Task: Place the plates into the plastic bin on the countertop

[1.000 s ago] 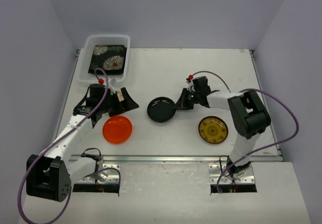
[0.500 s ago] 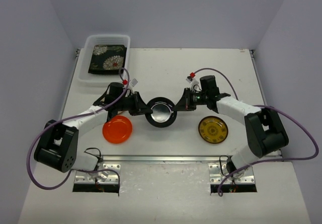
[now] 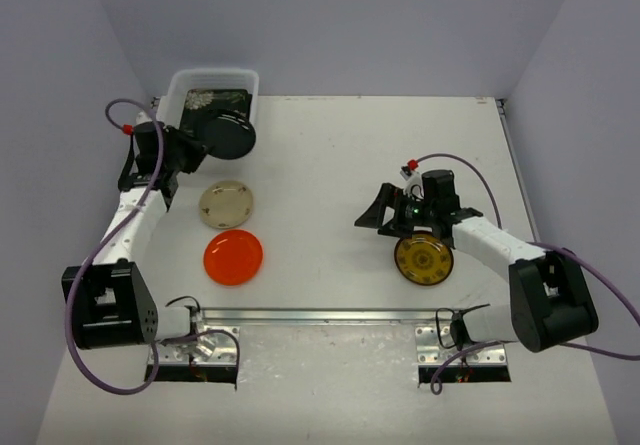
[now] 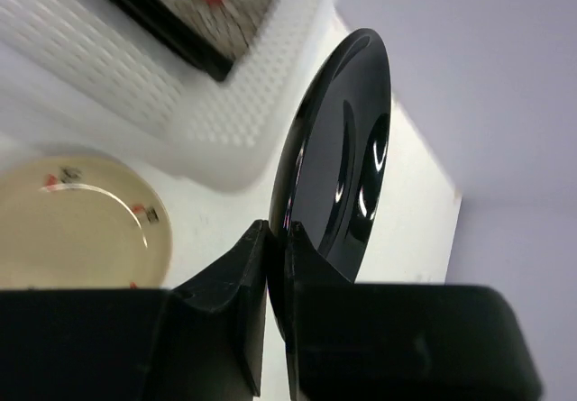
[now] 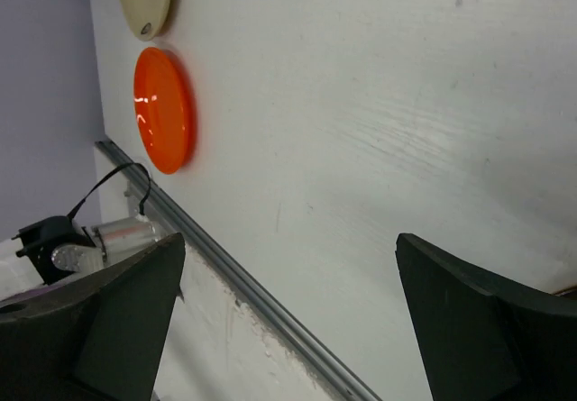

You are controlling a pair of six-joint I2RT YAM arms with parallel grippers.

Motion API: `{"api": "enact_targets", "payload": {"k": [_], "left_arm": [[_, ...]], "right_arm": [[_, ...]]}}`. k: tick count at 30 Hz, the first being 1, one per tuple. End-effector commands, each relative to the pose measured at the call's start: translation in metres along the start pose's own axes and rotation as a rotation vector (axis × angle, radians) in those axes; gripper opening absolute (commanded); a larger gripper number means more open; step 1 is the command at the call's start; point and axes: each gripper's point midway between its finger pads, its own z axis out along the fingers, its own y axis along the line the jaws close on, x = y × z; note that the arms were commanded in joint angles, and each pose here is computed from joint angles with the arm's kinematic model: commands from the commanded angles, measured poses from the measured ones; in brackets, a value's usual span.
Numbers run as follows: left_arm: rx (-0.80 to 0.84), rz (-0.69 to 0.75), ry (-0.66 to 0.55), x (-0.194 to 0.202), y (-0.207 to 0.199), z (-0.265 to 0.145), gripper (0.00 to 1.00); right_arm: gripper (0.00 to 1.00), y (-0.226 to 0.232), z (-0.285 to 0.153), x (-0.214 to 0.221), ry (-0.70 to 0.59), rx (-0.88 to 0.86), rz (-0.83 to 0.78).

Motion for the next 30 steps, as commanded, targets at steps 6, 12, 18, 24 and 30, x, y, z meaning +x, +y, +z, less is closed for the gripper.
{"api": "enact_targets", "payload": {"k": [6, 12, 18, 24, 30], "left_arm": [[-0.181, -0.202, -0.275, -0.144, 0.013, 0.085, 0.0], [-0.26, -0.183, -0.186, -0.154, 0.026, 0.15, 0.05], [-0.205, -0.167, -0.071, -0.14, 0.021, 0.18, 0.23], [-0.224, -0.151, -0.029, -0.135, 0.026, 0.193, 0.76], [-0.263, -0.135, 0.037, -0.117, 0.039, 0.199, 1.0]], "right_arm": [[0.99, -0.017, -0.01, 0.027, -0.007, 0.021, 0.033], [0.99, -0.024, -0.013, 0.03, -0.017, 0.054, 0.004], [0.99, -0.032, -0.009, 0.028, -0.018, 0.087, 0.014], [0.99, -0.027, 0.001, 0.038, 0.032, 0.061, 0.017], [0.99, -0.014, 0.014, 0.045, 0.06, 0.05, -0.027]]}}
